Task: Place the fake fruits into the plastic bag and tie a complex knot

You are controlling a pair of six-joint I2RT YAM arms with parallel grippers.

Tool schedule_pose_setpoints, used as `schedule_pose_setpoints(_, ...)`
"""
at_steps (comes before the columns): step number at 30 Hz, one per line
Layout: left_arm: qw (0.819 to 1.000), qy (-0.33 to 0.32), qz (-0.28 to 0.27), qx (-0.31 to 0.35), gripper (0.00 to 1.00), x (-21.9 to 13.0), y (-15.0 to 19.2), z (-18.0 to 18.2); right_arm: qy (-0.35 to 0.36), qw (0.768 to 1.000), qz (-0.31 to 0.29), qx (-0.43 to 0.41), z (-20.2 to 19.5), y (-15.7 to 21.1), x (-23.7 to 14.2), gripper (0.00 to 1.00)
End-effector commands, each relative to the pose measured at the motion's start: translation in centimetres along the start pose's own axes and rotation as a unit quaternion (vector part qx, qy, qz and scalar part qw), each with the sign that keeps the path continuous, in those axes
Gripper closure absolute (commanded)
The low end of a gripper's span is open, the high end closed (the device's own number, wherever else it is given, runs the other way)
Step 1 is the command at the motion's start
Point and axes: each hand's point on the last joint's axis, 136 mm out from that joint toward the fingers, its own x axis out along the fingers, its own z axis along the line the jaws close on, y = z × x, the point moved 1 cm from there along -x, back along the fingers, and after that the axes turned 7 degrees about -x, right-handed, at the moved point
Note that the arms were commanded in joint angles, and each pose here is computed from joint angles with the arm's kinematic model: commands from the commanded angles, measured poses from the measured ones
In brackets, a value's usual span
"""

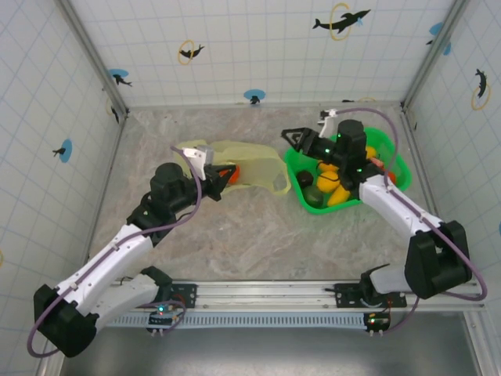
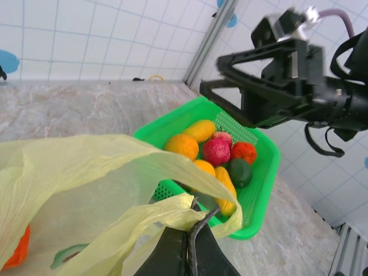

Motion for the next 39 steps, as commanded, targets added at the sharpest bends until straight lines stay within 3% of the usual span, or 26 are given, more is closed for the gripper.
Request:
schedule_pose_setpoints(1,1.000,0.012,-0.017,0.005,1.00,0.0,-1.7,-0.8,0.241,0.968,0.044,-0.055,-9.0,1.7,-2.9,0.31)
schedule_pose_setpoints(4,0.999,0.026,-0.016,-0.010,1.00,0.3,-1.3,-0.9,0.343,0.928,0.096,-0.108,-14.3,3.5,-4.1,0.22)
schedule_pose_setpoints(7,1.000,0.021,-0.012,-0.015,1.00,0.3,-0.9,-0.6,0.396,0.898,0.142,-0.128,-17.9,5.3,-4.2,0.12)
schedule_pose_setpoints(13,1.000,0.016,-0.003,0.000,1.00,0.1,-1.1,-0.8,0.438,0.875,0.163,-0.128,-21.7,6.3,-3.3,0.04)
schedule_pose_setpoints(24,1.000,0.015,-0.001,0.004,1.00,-0.1,-0.7,-0.7,0.413,0.886,0.173,-0.115,-24.8,6.4,0.6,0.11)
schedule_pose_setpoints(28,1.000,0.016,-0.002,0.006,1.00,-0.3,-0.9,-0.9,0.411,0.888,0.176,-0.107,-25.5,6.4,0.9,0.24)
schedule_pose_setpoints(32,1.000,0.017,-0.003,0.005,1.00,-0.2,-1.1,-1.0,0.396,0.899,0.152,-0.111,-24.2,5.7,0.7,0.40)
schedule_pose_setpoints(39,1.000,0.016,-0.004,0.006,1.00,-0.4,-1.4,-1.1,0.376,0.909,0.098,-0.149,-19.1,2.5,-1.1,0.41)
